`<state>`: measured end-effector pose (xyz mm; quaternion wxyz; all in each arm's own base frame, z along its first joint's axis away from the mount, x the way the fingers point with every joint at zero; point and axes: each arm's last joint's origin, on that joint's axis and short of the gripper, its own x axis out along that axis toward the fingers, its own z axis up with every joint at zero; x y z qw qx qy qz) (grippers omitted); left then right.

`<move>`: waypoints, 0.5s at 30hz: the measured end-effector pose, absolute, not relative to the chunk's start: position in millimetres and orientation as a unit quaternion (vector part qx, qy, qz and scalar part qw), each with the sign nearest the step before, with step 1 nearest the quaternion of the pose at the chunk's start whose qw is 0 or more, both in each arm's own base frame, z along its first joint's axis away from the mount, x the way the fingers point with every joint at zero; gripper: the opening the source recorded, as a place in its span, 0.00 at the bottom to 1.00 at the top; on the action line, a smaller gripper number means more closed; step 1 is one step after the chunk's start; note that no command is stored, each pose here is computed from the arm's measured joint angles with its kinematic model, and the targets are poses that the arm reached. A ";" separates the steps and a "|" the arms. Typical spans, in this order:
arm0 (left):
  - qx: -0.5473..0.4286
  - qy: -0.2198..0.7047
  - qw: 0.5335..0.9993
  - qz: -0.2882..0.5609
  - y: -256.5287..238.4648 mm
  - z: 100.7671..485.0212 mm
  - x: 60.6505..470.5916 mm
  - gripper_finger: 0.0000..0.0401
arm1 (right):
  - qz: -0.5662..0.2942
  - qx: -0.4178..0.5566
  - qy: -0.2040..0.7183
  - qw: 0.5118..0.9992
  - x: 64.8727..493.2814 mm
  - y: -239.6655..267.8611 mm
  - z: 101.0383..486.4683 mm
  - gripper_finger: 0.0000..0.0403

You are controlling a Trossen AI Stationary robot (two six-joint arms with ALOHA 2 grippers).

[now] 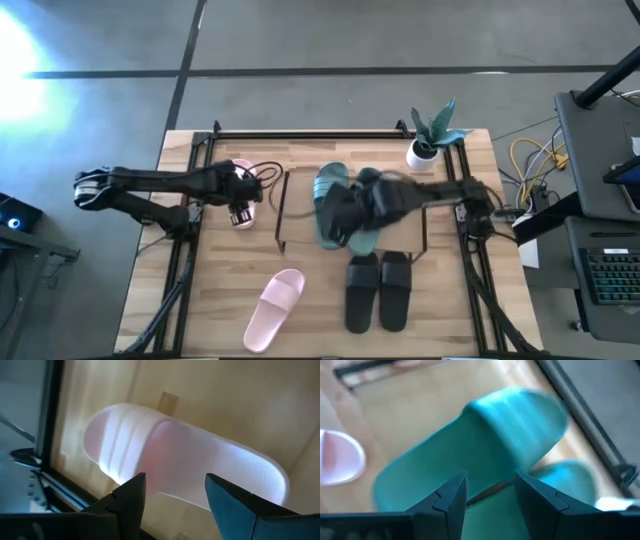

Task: Pick and place slides into the shelf
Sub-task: Put the pink slide under the shelf

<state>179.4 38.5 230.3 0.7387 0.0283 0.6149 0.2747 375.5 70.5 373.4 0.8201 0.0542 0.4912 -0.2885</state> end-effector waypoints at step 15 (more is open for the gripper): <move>0.056 0.600 0.754 0.260 37.0 246.4 163.3 0.48 | -0.330 0.091 0.444 0.828 398.0 -1.7 373.8 0.38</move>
